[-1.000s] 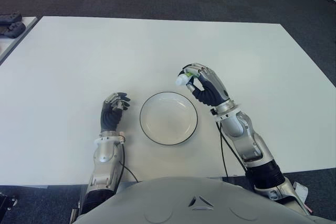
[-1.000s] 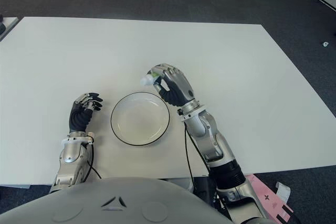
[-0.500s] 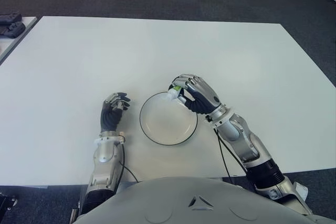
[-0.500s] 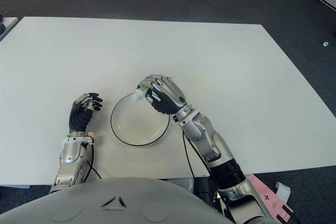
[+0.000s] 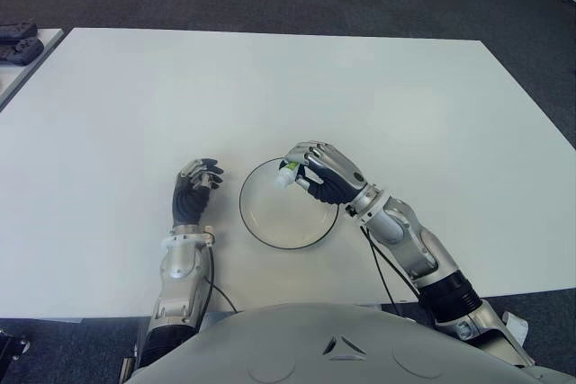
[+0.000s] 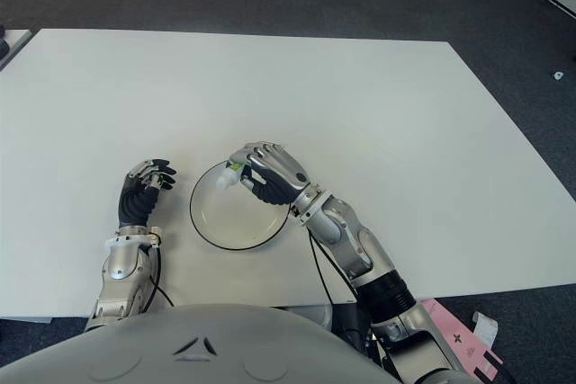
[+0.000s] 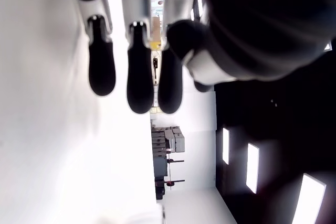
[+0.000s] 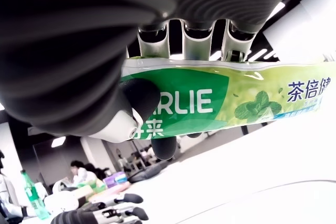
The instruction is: Put the toothpaste on the table into the plate.
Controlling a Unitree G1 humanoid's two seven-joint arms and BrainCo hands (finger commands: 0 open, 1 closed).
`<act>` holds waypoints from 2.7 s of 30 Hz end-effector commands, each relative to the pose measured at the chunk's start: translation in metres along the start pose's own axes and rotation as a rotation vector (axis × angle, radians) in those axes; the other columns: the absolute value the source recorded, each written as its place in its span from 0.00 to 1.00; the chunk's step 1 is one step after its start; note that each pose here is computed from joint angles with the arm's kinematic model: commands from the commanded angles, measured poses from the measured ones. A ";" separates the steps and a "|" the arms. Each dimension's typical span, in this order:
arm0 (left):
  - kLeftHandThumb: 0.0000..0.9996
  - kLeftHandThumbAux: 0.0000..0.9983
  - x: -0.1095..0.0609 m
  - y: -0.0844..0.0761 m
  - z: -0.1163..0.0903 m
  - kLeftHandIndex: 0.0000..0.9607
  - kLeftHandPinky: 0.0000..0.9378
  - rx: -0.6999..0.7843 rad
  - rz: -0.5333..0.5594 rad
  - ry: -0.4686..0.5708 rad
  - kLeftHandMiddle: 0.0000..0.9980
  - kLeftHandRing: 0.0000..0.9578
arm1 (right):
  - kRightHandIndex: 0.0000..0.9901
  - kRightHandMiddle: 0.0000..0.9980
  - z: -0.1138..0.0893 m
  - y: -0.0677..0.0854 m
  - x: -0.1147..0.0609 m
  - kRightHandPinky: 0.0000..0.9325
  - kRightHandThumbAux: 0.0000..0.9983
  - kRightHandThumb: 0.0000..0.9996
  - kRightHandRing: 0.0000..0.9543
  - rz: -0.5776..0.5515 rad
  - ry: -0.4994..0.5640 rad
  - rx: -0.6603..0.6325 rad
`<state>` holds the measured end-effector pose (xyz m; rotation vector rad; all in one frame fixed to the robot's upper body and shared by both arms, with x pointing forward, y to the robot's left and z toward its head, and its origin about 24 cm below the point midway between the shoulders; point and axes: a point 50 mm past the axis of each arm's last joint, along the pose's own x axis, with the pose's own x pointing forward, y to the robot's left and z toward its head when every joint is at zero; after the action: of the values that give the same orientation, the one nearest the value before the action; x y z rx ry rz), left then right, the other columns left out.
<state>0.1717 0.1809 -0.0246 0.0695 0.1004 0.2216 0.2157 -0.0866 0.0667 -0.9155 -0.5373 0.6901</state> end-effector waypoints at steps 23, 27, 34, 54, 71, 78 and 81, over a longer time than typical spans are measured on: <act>0.84 0.68 -0.008 -0.001 -0.014 0.42 0.56 0.013 -0.002 0.070 0.49 0.57 | 0.40 0.56 -0.021 0.037 -0.011 0.95 0.68 0.85 0.92 0.184 0.117 0.051; 0.84 0.68 -0.008 0.000 -0.014 0.42 0.56 0.012 0.001 0.063 0.49 0.57 | 0.40 0.56 -0.022 0.044 -0.015 0.95 0.68 0.85 0.92 0.218 0.128 0.043; 0.83 0.68 -0.008 0.000 -0.015 0.42 0.56 0.014 0.002 0.059 0.49 0.57 | 0.40 0.56 -0.022 0.052 -0.020 0.95 0.68 0.85 0.92 0.266 0.142 0.022; 0.83 0.68 -0.009 0.000 -0.015 0.42 0.56 0.019 0.003 0.071 0.49 0.57 | 0.41 0.56 -0.022 0.056 -0.028 0.87 0.68 0.85 0.86 0.284 0.157 0.053; 0.83 0.68 -0.008 -0.001 -0.013 0.42 0.57 0.006 0.001 0.064 0.49 0.58 | 0.01 0.01 -0.020 0.048 -0.028 0.03 0.32 0.35 0.02 0.276 0.116 0.044; 0.83 0.68 -0.008 -0.001 -0.014 0.41 0.56 0.010 -0.003 0.062 0.49 0.58 | 0.00 0.00 -0.016 0.040 -0.029 0.00 0.26 0.26 0.00 0.280 0.113 0.018; 0.83 0.68 -0.008 -0.001 -0.014 0.41 0.56 0.009 -0.004 0.059 0.50 0.58 | 0.00 0.00 -0.015 0.038 -0.029 0.00 0.25 0.25 0.00 0.283 0.107 0.035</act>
<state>0.1707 0.1804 -0.0243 0.0756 0.0807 0.2197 0.1953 -0.0945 0.0248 -1.0007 -0.3435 0.8916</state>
